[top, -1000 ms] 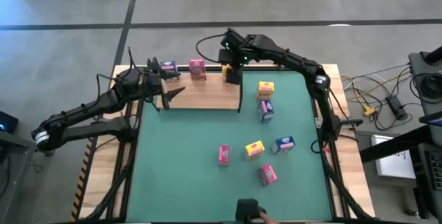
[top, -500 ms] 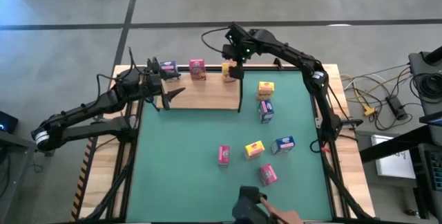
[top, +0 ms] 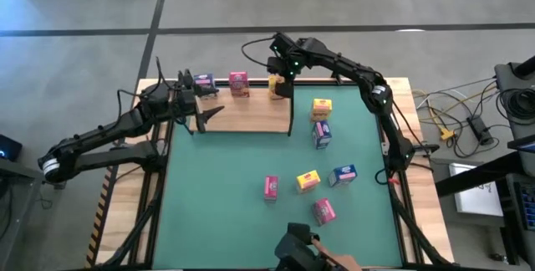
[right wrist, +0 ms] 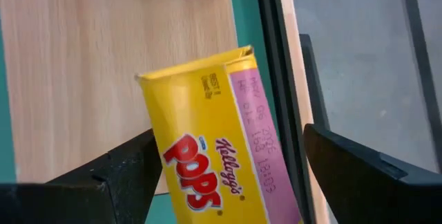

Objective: Stack cereal on shelf
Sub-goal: Adjust the yellow cereal box

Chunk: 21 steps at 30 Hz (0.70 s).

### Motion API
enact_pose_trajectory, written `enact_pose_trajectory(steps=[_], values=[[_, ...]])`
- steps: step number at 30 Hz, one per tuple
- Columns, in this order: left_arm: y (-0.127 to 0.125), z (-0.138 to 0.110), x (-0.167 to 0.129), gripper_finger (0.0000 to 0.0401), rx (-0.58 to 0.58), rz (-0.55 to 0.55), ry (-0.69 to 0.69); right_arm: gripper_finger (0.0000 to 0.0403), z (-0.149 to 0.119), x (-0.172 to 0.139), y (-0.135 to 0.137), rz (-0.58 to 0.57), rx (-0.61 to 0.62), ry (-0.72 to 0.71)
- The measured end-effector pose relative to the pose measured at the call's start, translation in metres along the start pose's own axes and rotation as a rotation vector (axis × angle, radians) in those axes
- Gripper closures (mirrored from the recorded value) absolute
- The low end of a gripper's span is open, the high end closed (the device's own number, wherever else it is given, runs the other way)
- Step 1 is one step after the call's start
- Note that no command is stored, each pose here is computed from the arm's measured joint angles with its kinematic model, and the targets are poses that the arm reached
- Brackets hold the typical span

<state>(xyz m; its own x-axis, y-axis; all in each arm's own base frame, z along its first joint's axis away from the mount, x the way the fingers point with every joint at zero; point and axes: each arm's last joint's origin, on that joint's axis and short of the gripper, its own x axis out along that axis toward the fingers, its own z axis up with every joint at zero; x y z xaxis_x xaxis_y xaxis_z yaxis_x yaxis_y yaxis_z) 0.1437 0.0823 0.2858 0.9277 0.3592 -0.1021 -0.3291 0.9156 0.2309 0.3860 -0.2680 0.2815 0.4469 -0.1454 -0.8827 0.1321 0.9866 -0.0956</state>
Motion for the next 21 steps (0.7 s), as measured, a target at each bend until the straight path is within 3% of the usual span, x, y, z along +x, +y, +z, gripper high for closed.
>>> enact_pose_trajectory(steps=[7, 15, 21], values=[[0.0, -0.0001, 0.0, 0.0146, 0.0, 0.0, 0.0, 0.0082, 0.0011, 0.0001, 0.0015, 0.023, 0.024, -0.015], [-0.0001, -0.0004, 0.0, 0.0146, 0.0, -0.001, 0.003, 0.0151, 0.0012, -0.0006, 0.0016, 0.024, 0.022, -0.017], [-0.0001, -0.0006, 0.0001, 0.0146, -0.001, -0.001, 0.003, 0.018, 0.0019, -0.0008, 0.0013, 0.022, 0.116, -0.023]])
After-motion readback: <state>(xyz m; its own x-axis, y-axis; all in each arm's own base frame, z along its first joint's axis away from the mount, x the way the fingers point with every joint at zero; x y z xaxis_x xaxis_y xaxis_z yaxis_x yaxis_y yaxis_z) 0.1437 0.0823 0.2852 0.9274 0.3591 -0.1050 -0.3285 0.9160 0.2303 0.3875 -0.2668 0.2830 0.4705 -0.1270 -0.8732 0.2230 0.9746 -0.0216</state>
